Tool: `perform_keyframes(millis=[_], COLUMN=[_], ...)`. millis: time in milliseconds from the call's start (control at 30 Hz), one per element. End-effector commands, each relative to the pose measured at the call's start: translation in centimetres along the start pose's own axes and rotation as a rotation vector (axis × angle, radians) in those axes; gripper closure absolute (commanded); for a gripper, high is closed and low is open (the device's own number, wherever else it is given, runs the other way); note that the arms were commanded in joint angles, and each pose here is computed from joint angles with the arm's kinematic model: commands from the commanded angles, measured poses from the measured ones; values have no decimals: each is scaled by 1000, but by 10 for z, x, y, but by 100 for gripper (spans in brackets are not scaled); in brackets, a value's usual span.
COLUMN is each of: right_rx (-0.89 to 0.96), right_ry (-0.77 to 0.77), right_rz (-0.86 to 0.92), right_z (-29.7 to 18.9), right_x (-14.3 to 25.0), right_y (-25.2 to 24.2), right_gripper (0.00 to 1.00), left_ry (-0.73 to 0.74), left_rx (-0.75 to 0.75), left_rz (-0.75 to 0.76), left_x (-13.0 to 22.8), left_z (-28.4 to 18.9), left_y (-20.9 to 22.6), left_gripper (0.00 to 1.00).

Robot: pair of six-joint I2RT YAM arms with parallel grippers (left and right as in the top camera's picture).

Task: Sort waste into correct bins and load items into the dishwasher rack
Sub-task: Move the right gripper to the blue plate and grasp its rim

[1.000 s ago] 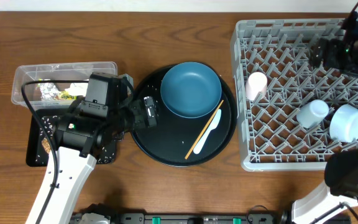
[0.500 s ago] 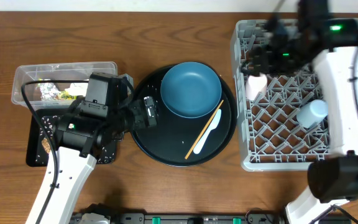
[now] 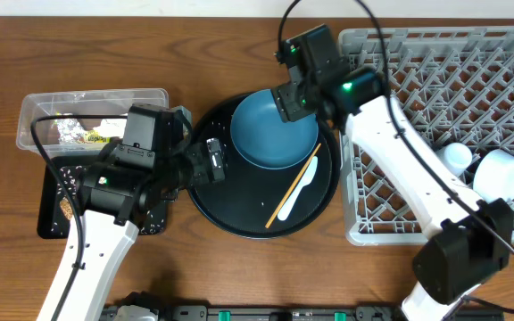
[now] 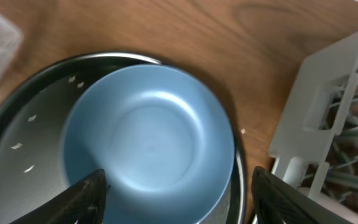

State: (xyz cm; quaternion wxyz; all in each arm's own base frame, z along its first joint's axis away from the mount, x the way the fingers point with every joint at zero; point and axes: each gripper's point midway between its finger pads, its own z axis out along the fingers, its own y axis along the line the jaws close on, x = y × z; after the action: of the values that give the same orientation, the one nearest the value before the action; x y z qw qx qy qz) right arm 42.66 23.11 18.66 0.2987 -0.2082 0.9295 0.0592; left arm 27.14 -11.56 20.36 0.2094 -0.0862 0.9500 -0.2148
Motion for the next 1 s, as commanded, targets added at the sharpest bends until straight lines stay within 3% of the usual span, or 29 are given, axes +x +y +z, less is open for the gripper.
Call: perform_keyframes(millis=[0, 600, 767, 967], right_rx=[91, 42, 41, 42], right_ry=[31, 257, 310, 300], right_rz=[13, 58, 56, 57], right_z=[24, 123, 141, 140], right_x=[13, 78, 96, 94], right_y=[-17, -37, -36, -37], right_gripper=[31, 34, 46, 76], left_ry=[5, 5, 5, 5], left_rx=[-20, -20, -20, -20], left_rz=[3, 2, 3, 3], left_x=[2, 2, 2, 2], left_z=[3, 3, 3, 3], left_y=[6, 6, 6, 6], left_gripper=[2, 2, 2, 2])
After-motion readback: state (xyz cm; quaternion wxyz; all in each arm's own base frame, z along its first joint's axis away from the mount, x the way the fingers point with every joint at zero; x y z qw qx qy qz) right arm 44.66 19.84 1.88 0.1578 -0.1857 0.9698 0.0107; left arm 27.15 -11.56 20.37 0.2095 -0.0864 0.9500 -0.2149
